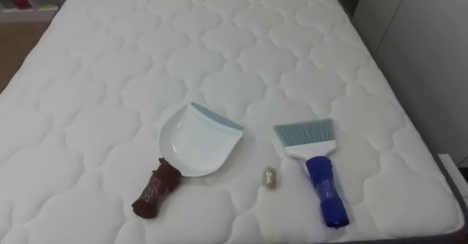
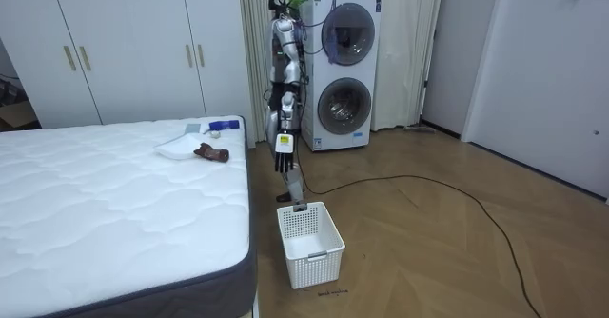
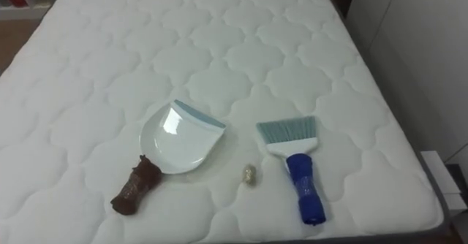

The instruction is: Clean bed

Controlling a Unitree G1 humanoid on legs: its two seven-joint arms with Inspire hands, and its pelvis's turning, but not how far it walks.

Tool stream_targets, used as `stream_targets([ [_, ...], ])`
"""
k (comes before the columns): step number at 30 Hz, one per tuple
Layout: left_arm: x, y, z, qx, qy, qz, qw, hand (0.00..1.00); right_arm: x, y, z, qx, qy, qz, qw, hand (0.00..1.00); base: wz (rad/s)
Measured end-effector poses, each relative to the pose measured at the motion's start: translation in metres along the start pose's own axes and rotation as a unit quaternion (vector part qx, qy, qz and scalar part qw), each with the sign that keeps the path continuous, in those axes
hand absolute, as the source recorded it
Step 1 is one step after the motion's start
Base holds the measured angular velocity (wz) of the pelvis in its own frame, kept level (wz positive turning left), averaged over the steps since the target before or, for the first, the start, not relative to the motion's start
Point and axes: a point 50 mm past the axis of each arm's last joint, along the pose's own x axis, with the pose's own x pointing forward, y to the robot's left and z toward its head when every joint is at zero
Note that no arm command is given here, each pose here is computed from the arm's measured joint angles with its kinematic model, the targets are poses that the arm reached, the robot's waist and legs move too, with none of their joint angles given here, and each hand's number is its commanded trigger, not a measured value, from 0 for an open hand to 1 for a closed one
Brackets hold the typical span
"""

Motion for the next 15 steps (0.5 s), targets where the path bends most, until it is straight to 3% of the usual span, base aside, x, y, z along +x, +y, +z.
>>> stream_targets([
  [4, 0.0, 0.004, 0.005, 0.0, -0.01, 0.027, 1.0, 0.0, 0.0, -0.002, 0.004, 0.003, -0.011, -0.015, 1.0, 0.0, 0.04],
  [9, -0.002, 0.019, 0.028, -0.018, -0.069, 0.097, 0.993, 0.0, 0.0, -0.004, 0.007, 0.004, -0.026, -0.032, 0.999, 0.0, 0.14],
  [15, -0.023, 0.054, 0.092, -0.054, -0.226, 0.212, 0.949, 0.0, 0.0, -0.01, 0.019, 0.005, -0.053, -0.049, 0.997, 0.0, 0.01],
])
